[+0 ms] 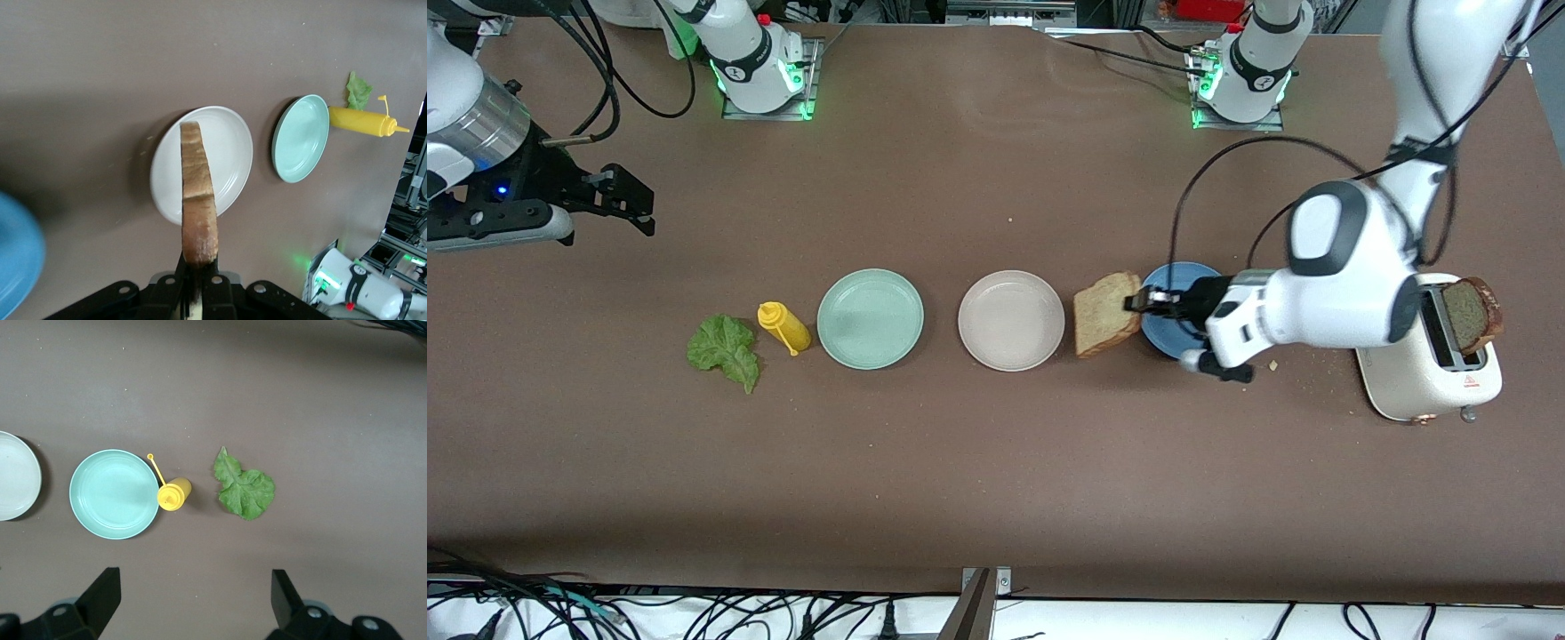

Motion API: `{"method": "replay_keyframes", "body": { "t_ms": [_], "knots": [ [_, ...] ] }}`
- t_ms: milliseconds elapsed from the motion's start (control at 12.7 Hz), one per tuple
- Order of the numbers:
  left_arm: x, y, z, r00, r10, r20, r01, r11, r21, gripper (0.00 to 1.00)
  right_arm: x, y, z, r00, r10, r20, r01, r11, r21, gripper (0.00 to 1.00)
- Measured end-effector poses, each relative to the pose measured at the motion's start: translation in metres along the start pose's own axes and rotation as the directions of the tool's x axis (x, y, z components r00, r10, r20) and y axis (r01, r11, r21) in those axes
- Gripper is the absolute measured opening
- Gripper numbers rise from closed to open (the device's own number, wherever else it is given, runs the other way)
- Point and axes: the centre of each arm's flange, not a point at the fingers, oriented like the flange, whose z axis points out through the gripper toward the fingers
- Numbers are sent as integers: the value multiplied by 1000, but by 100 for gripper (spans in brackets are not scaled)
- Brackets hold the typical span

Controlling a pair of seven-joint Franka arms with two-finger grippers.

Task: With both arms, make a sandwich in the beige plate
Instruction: 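Carry the bread slice with the left gripper onto the beige plate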

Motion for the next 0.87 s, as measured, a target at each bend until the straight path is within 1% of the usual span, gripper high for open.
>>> {"method": "replay_keyframes", "body": {
  "t_ms": [79,236,394,473,630,866],
  "knots": [
    [8,5,33,1000,0,-11,0,1000,-18,8,0,0,0,1000,0,0,0,1000,0,100],
    [20,15,84,1000,-24,-15,23,996,-87,8,0,0,0,1000,1,0,-1,1000,0,100],
    [28,17,107,999,-34,-13,31,983,-183,8,0,1,0,1000,1,0,-1,1000,0,100],
    [30,13,111,1000,-10,-17,6,976,-217,8,0,1,0,1000,1,0,-1,1000,0,100],
    [33,-2,123,998,58,-24,-62,969,-238,8,0,1,0,1000,2,0,-2,1000,0,100],
    [32,-18,142,997,82,-3,-80,967,-240,8,1,3,2,1000,5,3,-5,1000,0,100]
  ]
}}
